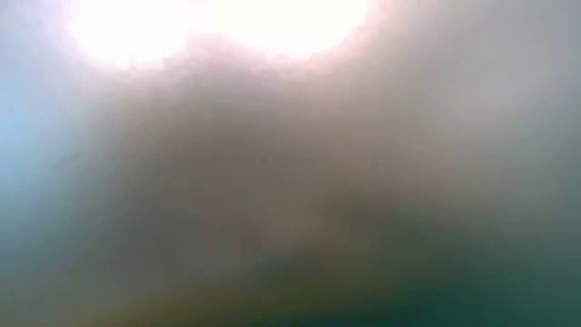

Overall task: Sort Maruchan noodles
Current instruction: Put the red noodle pack into the orange bin

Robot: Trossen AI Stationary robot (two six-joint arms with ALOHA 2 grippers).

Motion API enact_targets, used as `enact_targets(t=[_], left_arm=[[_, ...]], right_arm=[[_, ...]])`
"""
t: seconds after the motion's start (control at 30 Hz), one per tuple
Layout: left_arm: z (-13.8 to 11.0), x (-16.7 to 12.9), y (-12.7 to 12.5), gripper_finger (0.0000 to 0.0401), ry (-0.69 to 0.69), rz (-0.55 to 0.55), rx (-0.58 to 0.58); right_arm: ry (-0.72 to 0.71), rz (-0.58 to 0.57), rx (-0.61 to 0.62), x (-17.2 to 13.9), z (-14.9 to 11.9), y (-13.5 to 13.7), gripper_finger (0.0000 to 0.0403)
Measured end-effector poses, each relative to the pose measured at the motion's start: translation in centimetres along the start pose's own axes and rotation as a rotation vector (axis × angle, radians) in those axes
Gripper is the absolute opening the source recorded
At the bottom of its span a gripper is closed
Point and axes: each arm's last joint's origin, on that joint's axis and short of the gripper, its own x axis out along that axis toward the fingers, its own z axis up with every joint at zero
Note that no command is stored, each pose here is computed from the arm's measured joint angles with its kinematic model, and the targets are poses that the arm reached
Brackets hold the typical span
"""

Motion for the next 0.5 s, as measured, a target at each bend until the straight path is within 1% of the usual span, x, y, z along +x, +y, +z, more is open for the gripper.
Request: enact_targets(t=[0.27,0.5], left_arm=[[-0.2,0.2,0.4,0.0125,0.012,0.018,-0.025],[-0.4,0.5,0.6,0.0125,0.009,0.025,-0.032]], right_arm=[[0.082,0.108,0.076,0.0,0.6,-0.9,0.0221],[0.079,0.138,0.115,-0.7,1.1,-1.8,0.0221]])
